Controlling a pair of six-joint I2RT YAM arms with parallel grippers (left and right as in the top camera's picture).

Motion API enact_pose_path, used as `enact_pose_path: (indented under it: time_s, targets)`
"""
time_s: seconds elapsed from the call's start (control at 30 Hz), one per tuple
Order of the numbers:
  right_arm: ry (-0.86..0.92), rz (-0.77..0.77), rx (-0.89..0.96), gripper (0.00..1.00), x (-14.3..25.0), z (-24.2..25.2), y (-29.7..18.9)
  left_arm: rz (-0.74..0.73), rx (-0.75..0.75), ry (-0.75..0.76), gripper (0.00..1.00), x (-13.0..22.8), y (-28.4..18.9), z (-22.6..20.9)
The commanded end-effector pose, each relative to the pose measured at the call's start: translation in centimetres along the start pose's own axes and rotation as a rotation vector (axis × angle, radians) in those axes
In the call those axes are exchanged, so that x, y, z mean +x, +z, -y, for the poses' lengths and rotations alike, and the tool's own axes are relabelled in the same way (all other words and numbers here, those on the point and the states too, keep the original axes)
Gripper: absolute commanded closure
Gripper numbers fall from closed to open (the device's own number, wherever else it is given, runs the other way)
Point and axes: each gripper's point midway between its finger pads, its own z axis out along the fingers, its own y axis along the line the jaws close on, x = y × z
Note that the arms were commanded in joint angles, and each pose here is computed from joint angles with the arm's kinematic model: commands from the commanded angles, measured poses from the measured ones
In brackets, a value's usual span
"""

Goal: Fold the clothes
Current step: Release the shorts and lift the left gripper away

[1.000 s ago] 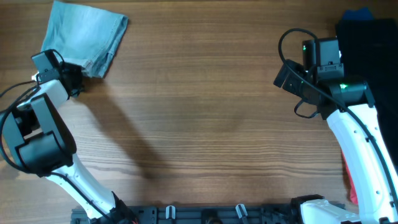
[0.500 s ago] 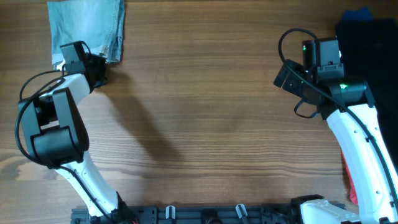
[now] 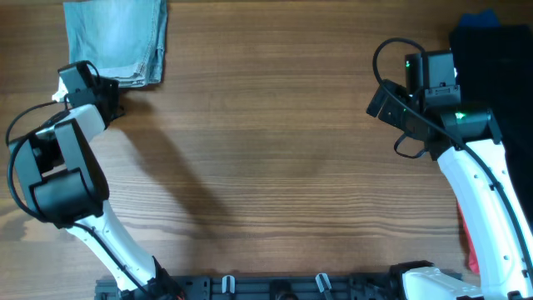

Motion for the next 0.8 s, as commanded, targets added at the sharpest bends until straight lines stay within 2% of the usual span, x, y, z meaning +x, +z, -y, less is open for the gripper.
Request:
enact_pose_path:
  time_s: [0.0,0.13,0.33,0.4,0.43,0.5,0.53,0.6,0.67,0.77]
  targets:
    - [-0.002,0.002,0.008,0.00,-0.2,0.1,0.2,0.015,-0.031,0.020,0.96,0.1,0.8,-1.5]
    - [-0.002,0.002,0.008,0.00,-0.2,0.1,0.2,0.047,0.015,0.068,0.96,-0.8,0.8,-0.4]
    - [-0.002,0.004,0.007,0.00,-0.2,0.1,0.2,0.083,-0.019,0.045,0.96,-2.7,0.6,-1.9]
    - [-0.002,0.005,0.007,0.00,-0.2,0.1,0.2,0.085,-0.030,0.095,0.96,-3.1,0.6,-2.3]
    - [-0.002,0.005,0.007,0.00,-0.2,0.1,0.2,0.085,-0.030,0.142,0.82,-3.1,0.4,-2.1]
    - [-0.002,0.005,0.007,0.00,-0.2,0.1,0.2,0.052,-0.010,0.173,0.67,-2.9,-0.8,-1.1]
    - [-0.002,0.005,0.007,0.00,-0.2,0.1,0.2,0.039,0.008,0.174,0.63,-2.9,-1.6,-0.4]
    - [-0.002,0.005,0.007,0.00,-0.2,0.1,0.2,0.007,0.051,0.176,0.62,-2.8,-3.8,1.5]
    - [-0.002,0.005,0.007,0.00,-0.2,0.1,0.2,0.000,0.054,0.176,0.46,-3.2,-6.9,2.8]
    - [-0.002,0.005,0.007,0.00,-0.2,0.1,0.2,0.001,0.054,0.175,0.43,-3.7,-11.0,4.0]
